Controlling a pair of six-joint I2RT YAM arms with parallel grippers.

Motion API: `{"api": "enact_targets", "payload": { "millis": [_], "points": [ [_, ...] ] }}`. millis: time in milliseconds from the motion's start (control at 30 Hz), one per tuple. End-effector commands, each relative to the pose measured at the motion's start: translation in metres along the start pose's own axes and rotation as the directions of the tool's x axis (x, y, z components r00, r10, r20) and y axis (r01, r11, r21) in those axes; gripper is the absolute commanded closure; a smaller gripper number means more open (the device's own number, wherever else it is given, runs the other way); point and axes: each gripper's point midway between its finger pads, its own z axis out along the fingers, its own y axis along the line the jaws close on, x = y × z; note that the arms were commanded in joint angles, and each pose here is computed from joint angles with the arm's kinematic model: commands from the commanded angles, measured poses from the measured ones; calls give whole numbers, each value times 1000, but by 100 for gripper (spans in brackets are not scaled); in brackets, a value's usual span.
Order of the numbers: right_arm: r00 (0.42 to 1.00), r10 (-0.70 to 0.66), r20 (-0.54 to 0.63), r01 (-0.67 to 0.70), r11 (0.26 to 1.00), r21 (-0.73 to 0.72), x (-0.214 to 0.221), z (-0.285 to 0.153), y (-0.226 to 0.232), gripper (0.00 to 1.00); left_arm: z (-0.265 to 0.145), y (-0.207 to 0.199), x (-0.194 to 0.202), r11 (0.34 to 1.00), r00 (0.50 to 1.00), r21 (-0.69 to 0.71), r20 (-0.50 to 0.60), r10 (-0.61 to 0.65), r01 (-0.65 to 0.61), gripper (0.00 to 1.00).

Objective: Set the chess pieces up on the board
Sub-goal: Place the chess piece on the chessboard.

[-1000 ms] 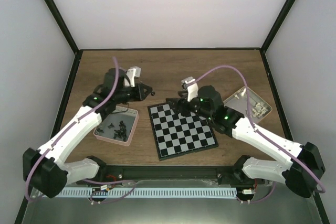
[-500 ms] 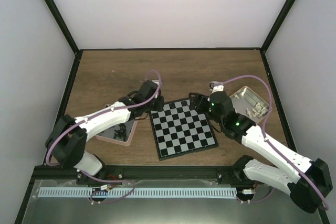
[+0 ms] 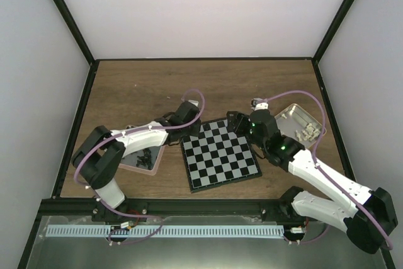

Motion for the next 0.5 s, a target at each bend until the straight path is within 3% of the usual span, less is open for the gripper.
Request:
{"api": "enact_targets", "payload": {
  "millis": [0, 467],
  "points": [
    [1000, 8, 3, -8, 1000, 27, 2, 2, -8, 23, 7, 1, 4, 1000, 1000, -10, 19, 20, -19, 96],
    [1000, 12, -11, -11, 999, 40, 6, 4, -11, 23, 18, 5, 17, 999, 999, -16, -5, 43, -43, 95]
  ]
}}
